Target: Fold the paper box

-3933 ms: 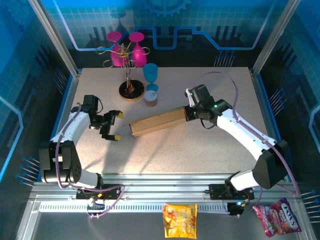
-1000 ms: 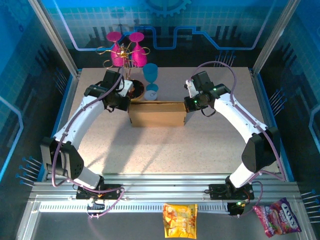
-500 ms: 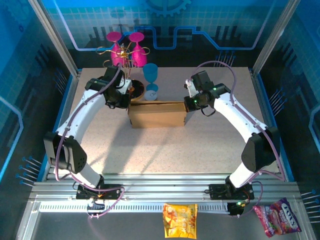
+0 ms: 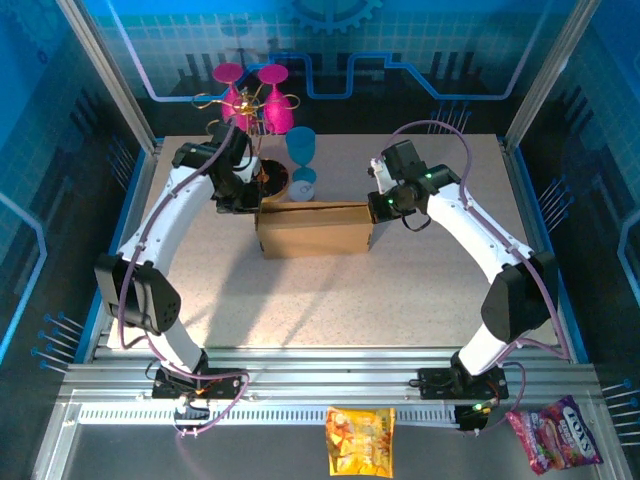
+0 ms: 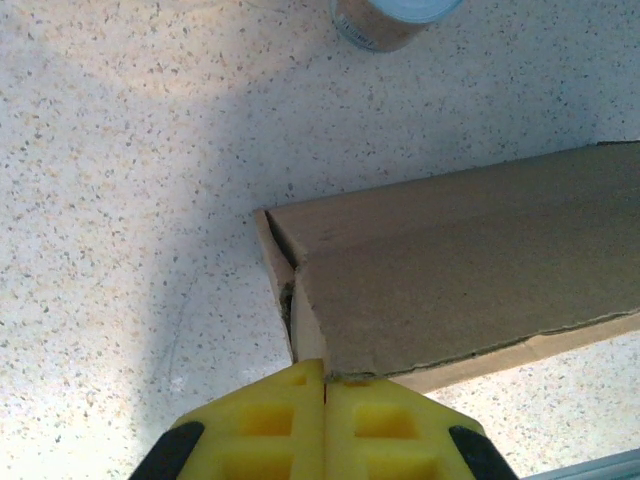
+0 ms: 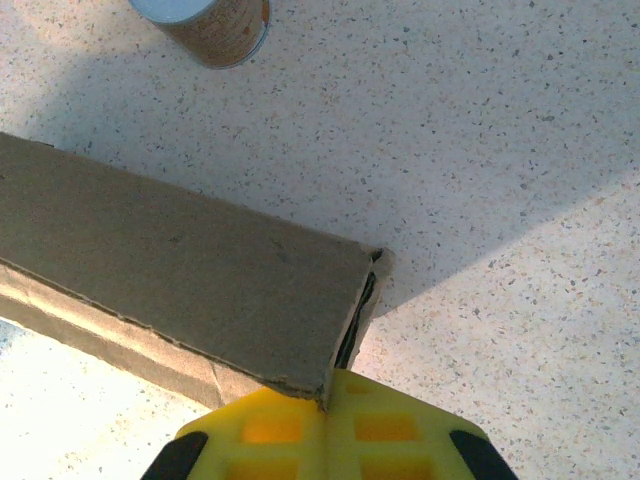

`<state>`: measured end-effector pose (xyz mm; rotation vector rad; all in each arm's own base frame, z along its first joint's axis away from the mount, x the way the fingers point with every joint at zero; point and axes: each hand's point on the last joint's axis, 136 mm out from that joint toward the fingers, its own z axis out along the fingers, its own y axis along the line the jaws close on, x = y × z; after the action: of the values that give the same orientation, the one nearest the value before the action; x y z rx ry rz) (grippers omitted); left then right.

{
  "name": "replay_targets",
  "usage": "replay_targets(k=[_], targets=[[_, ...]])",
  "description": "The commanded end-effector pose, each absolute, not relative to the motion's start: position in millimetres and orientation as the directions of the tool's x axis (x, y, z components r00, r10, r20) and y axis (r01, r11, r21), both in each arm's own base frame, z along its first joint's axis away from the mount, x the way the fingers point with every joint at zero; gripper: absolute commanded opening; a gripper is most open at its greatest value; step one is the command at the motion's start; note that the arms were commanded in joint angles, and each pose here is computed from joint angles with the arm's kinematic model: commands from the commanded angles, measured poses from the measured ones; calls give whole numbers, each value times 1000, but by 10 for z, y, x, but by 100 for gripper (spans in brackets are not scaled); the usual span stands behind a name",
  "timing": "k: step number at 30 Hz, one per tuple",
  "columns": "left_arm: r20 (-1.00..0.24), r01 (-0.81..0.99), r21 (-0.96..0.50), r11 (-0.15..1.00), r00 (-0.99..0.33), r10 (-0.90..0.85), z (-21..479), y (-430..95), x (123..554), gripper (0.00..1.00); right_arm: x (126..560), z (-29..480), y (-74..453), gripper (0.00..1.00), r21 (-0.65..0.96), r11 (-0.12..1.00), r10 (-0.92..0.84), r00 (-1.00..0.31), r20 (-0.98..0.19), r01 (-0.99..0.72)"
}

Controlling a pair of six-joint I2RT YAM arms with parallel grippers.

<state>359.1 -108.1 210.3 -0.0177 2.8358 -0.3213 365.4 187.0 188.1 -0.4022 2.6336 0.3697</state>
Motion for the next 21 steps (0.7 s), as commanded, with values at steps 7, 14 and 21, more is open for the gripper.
replay_targets(k=[7, 14, 21], targets=[[-194, -51, -289, 956, -975, -110, 2121, -1161, 3465, 1, 3634, 1855, 1953, 0, 202, 915, -233, -866, -443, -350], [-183, -71, -294, 953, -975, -129, 2050, -1159, 3432, 0, 3637, 1843, 1947, 0, 198, 917, -231, -867, -442, -346], [-197, -97, -304, 948, -967, -162, 1979, -1146, 3407, 0, 3643, 1840, 1960, 0, 200, 917, -228, -865, -446, -345]])
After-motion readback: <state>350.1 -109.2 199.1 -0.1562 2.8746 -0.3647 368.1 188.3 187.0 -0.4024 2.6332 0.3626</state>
